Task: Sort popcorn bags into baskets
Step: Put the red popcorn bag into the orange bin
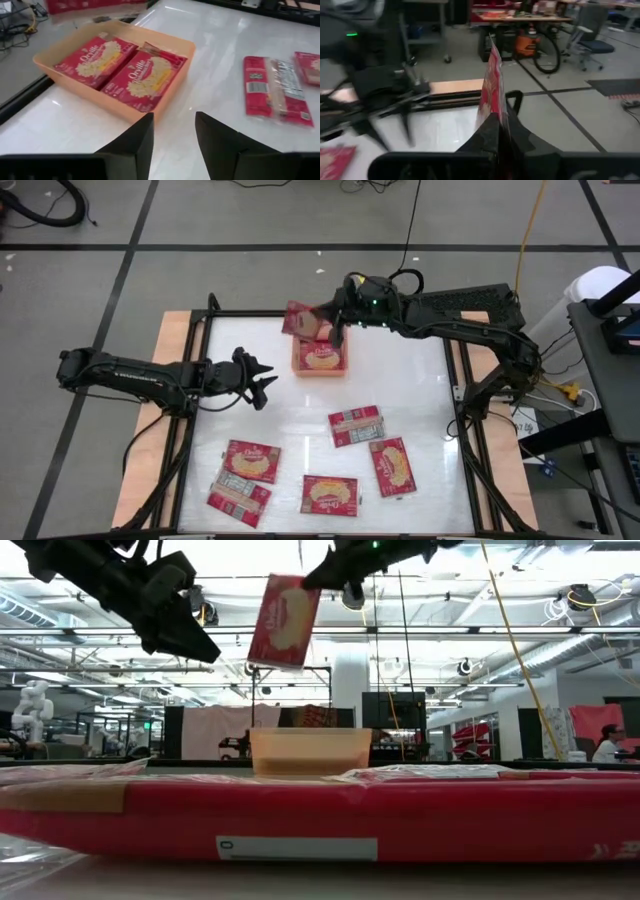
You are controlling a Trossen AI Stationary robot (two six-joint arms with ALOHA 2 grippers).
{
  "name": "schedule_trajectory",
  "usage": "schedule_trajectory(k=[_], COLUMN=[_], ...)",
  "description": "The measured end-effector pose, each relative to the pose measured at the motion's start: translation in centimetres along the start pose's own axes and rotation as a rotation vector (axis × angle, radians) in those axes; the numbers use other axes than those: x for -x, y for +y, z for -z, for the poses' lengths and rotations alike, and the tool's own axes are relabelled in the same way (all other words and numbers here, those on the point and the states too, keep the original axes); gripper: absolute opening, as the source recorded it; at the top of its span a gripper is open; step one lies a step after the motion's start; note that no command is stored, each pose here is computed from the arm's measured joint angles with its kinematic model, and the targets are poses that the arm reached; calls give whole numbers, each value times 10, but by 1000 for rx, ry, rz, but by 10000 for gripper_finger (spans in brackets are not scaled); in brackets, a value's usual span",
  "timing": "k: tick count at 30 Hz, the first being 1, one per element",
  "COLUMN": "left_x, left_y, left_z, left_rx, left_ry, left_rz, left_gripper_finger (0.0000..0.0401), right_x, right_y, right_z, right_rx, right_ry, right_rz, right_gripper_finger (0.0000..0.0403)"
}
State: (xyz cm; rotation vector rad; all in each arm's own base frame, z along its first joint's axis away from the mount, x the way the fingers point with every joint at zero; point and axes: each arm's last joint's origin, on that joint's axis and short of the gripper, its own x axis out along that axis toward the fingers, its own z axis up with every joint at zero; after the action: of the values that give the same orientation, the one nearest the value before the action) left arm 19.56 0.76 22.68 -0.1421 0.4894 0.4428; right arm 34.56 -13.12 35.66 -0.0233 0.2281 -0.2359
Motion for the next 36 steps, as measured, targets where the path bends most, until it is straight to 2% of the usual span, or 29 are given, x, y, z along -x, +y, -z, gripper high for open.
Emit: schedule_trajectory(k=[6,9,13,18,20,22,25,28,30,33,36], left_x=[2,3,2,0,-2,-6,-12,-11,-11,-15,-28], left_y=[-6,-7,-6,5,11,14,17,21,22,17,9], left_z=[1,1,-1,-5,-8,-9,-5,2,8,8,13], left_rx=[-9,-10,-26,-15,-14,-7,11,58,85,106,96], left_ry=[-1,-6,-30,-72,-88,-145,-318,-530,-626,-686,-639], left_rz=[27,33,17,-153,-170,-108,53,142,221,336,342], left_gripper_finger=[130,129,129,129,129,129,136,161,186,234,281], right_x=[-5,-11,-17,-19,-14,-7,8,18,20,21,22], right_y=[-27,-38,-43,-14,-1,10,24,36,42,44,44], right_z=[21,36,51,40,30,18,0,-10,-14,-17,-18], right_rx=[-82,-123,-172,-144,-122,-96,-61,-35,-25,-26,-26], right_ry=[-143,-187,-172,-234,-284,-353,-440,-490,-526,-563,-569], right_rz=[152,181,144,28,-15,-55,-93,-120,-134,-136,-132], right_gripper_finger=[0,0,0,0,0,0,0,0,0,0,0])
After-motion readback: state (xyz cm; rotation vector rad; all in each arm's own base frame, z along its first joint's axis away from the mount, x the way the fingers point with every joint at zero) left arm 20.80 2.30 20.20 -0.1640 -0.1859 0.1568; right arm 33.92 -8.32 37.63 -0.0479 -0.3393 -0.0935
